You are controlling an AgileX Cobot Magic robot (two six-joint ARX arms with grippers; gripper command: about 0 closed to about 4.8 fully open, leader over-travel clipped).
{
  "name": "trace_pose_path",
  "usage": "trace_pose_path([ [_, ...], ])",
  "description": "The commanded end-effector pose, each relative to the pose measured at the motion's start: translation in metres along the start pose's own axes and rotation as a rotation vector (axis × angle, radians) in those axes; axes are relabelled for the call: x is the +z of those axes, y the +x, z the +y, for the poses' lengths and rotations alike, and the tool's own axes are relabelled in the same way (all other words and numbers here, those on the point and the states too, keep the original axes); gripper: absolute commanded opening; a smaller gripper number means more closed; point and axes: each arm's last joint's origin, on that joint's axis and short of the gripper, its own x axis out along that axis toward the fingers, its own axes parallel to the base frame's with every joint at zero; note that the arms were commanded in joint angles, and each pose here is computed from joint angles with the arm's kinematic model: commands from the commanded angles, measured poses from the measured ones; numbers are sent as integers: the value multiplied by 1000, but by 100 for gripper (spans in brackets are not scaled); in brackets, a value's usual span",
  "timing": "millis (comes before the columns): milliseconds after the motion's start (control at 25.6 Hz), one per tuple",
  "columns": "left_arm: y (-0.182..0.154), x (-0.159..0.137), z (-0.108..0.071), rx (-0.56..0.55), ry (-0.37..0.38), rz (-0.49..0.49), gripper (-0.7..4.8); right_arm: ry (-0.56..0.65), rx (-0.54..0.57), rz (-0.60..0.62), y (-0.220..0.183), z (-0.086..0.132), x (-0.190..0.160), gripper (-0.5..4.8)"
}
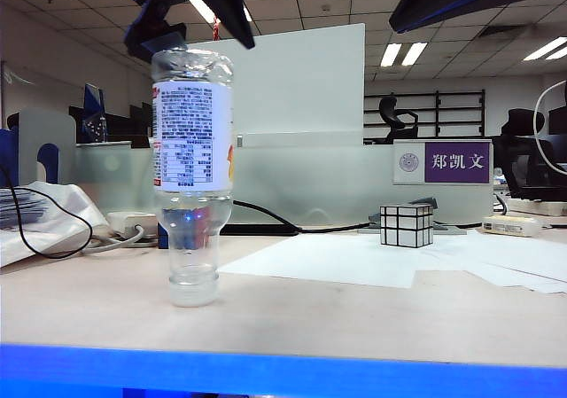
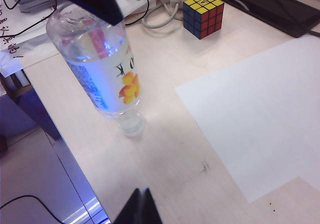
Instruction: Flip the plastic bottle upside down.
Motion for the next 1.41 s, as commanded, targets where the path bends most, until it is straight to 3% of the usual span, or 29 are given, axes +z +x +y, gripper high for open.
trace_pose_path([
  [39, -4, 8, -1, -29, 21, -85, 479, 1, -1, -23, -1, 0, 3, -9],
  [235, -12, 23, -3, -52, 73, -213, 479, 1, 0, -22, -1, 0, 3, -9],
  [391, -32, 46, -12, -172, 138, -422, 479, 1, 0, -23, -1, 0, 3, -9],
  [430, -40, 52, -16, -219, 164, -473, 455, 1, 0, -22, -1, 0, 3, -9],
  [469, -51, 59, -22, -274, 193, -526, 285, 1, 0, -22, -1, 0, 3, -9],
  [548, -75, 70, -34, -352, 250, -608, 41, 1, 1, -23, -1, 0, 3, -9],
  [587, -86, 74, -39, -378, 277, -641, -15, 1, 1, -24, -1, 0, 3, -9],
  [743, -139, 82, -66, -354, 387, -780, -5, -3, 5, -64, -5, 1, 6, -9],
  [861, -190, 73, -86, -202, 418, -917, -5, -13, 9, -163, -14, 2, 15, -9],
  [1017, -259, 36, -118, 18, 412, -1083, -5, -29, 14, -327, -32, 4, 27, -9],
  [1095, -306, -20, -155, 265, 470, -1145, -5, -50, 23, -521, -57, 8, 38, -9],
  [1213, -330, -86, -195, 537, 467, -1113, -5, -64, 6, -711, -83, 9, 47, -9],
  [1291, -336, -129, -219, 559, 460, -1091, -5, -63, -32, -822, -102, 9, 49, -9],
  [1408, -332, -174, -237, 559, 441, -1078, -5, -40, -103, -901, -120, 8, 46, -8],
])
